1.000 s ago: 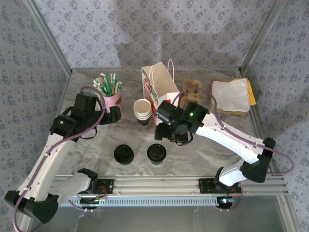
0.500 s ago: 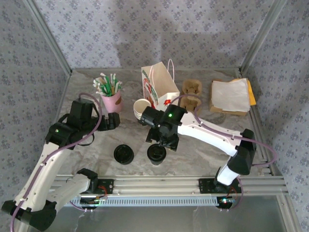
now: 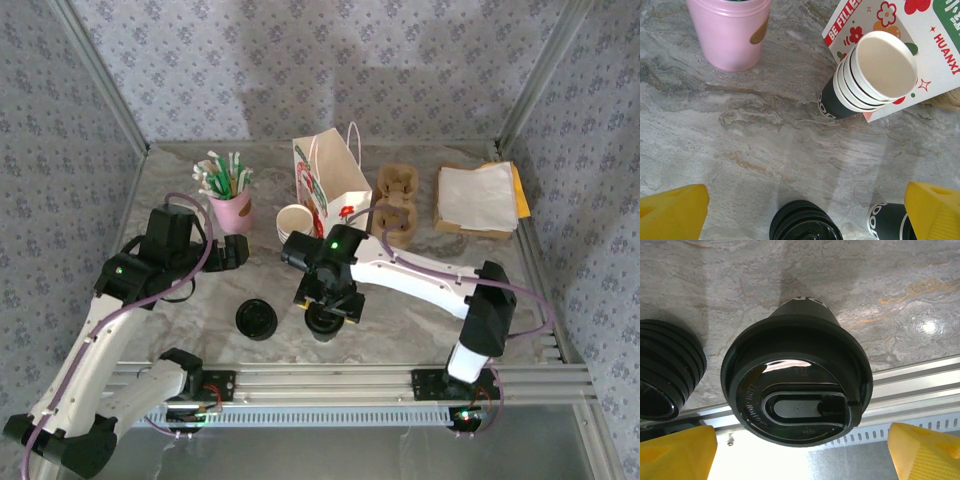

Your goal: Pack the takeout coffee

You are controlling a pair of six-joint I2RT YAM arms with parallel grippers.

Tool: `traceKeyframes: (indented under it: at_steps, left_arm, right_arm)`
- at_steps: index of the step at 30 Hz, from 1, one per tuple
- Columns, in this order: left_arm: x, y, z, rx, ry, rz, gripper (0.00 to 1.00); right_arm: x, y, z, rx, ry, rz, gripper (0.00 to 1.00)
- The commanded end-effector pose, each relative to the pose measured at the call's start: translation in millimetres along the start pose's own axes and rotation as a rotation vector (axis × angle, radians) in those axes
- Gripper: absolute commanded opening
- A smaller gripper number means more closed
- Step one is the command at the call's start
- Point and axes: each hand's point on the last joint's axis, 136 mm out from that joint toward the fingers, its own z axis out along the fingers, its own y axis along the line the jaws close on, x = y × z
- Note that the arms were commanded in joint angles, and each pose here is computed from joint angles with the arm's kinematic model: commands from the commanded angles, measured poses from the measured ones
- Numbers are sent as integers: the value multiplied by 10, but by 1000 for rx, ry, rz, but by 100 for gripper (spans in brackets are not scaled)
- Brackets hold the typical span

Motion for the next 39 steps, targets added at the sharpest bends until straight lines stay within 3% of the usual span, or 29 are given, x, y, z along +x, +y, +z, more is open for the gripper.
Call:
traceKeyframes:
  at_steps: [1,39]
  left_arm:
    - [-23,-22,-57,17,-16,8,100]
    - [-23,19,-69,-4,-23,17,100]
  right_arm:
    - [58,-68,16,47,22,23,90]
    - [120,-15,187,128,83,-8,74]
